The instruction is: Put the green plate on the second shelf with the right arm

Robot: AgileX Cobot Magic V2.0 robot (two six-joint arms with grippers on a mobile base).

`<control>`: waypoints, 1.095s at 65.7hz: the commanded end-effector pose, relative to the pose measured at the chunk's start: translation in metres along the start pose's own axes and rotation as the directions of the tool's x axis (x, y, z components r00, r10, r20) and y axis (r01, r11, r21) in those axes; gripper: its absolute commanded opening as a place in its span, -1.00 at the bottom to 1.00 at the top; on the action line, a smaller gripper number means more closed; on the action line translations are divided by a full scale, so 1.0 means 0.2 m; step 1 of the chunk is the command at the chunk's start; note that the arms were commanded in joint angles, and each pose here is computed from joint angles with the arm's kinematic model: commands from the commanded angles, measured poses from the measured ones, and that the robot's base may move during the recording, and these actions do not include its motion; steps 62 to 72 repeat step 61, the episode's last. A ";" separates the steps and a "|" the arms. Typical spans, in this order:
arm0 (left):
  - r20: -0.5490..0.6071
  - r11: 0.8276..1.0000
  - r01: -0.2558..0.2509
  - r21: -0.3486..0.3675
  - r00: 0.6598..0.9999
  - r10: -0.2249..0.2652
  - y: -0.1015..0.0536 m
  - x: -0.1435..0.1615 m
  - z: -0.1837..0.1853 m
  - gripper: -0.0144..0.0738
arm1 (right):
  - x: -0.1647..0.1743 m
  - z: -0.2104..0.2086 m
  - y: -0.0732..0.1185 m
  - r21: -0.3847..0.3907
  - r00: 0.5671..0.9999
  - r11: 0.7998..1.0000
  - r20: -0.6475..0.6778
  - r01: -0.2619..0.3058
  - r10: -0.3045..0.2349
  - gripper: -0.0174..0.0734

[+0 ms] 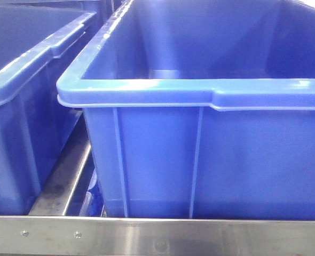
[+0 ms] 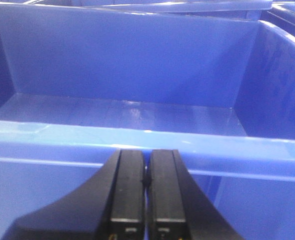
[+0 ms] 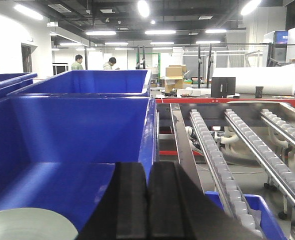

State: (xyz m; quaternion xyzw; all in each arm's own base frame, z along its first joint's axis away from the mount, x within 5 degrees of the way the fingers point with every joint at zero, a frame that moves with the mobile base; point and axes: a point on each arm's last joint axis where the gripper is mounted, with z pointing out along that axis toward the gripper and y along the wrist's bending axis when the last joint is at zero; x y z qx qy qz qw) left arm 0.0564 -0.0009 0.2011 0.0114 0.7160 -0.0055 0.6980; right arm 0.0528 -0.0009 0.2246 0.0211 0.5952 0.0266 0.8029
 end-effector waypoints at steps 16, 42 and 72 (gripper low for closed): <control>0.064 1.000 0.004 0.012 0.998 -0.005 -0.01 0.02 0.00 -0.38 | -0.07 -0.01 0.00 0.005 0.993 1.000 0.115 -0.003 0.003 -0.51; 0.064 1.000 0.004 0.012 0.998 -0.005 -0.01 0.02 0.00 -0.38 | -0.07 -0.01 0.00 0.005 0.994 1.000 0.111 -0.003 0.003 -0.51; 0.064 1.000 0.004 0.012 0.998 -0.005 -0.01 0.02 0.00 -0.38 | -0.07 -0.01 0.00 0.005 0.994 1.000 0.111 -0.003 0.003 -0.51</control>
